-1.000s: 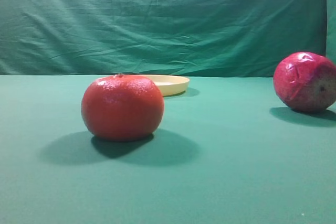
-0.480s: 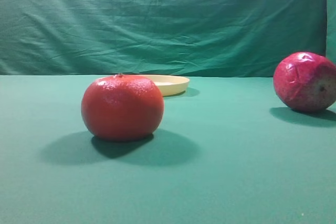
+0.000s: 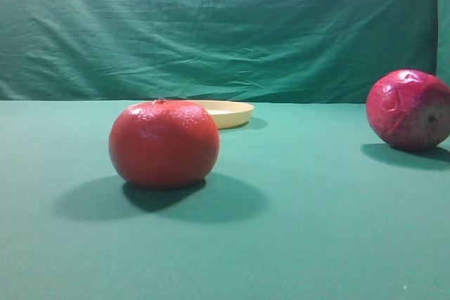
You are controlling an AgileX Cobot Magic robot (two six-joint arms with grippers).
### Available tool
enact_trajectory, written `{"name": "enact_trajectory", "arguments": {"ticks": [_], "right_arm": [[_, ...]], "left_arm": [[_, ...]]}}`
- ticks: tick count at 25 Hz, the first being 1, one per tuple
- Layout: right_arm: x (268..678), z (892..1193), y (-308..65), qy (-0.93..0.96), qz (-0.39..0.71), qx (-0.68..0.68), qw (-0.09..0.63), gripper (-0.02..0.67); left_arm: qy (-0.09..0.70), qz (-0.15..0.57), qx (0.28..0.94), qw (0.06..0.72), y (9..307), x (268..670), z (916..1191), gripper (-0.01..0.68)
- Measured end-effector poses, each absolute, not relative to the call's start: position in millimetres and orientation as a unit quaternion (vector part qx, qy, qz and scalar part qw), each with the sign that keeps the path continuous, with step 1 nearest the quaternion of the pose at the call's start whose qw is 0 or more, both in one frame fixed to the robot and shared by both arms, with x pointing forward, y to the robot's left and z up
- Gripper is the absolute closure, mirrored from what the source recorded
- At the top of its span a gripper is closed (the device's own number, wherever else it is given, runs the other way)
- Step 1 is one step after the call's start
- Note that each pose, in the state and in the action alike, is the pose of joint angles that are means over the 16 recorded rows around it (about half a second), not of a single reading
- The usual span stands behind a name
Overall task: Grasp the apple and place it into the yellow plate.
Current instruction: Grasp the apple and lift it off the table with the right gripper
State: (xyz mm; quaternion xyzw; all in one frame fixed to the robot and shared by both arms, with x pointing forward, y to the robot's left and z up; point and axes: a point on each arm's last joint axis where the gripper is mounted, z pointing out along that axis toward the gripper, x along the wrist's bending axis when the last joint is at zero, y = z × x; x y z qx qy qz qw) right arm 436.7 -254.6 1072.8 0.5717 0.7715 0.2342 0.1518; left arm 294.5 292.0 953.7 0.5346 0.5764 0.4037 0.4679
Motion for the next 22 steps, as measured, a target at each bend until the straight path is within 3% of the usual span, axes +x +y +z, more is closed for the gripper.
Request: {"name": "enact_trajectory", "arguments": {"ticks": [8,12,15,22], "right_arm": [[478.2,1068.8,-235.5,0.798,0.203,0.551,0.133,0.646],[495.2,1060.5,-226.2,0.808,0.192,0.541,0.13,0.6],[505.8,1052.5,-222.0,0.812,0.186,0.538,0.131,0.513],[525.6,1031.8,-216.9,0.812,0.181,0.54,0.13,0.234]], "left_arm": [[0.576,0.404,0.535,0.468,292.0,294.5,953.7,0.516],[0.576,0.404,0.535,0.468,292.0,294.5,953.7,0.516],[0.576,0.404,0.535,0.468,292.0,294.5,953.7,0.516],[0.576,0.404,0.535,0.468,292.0,294.5,953.7,0.516]]}}
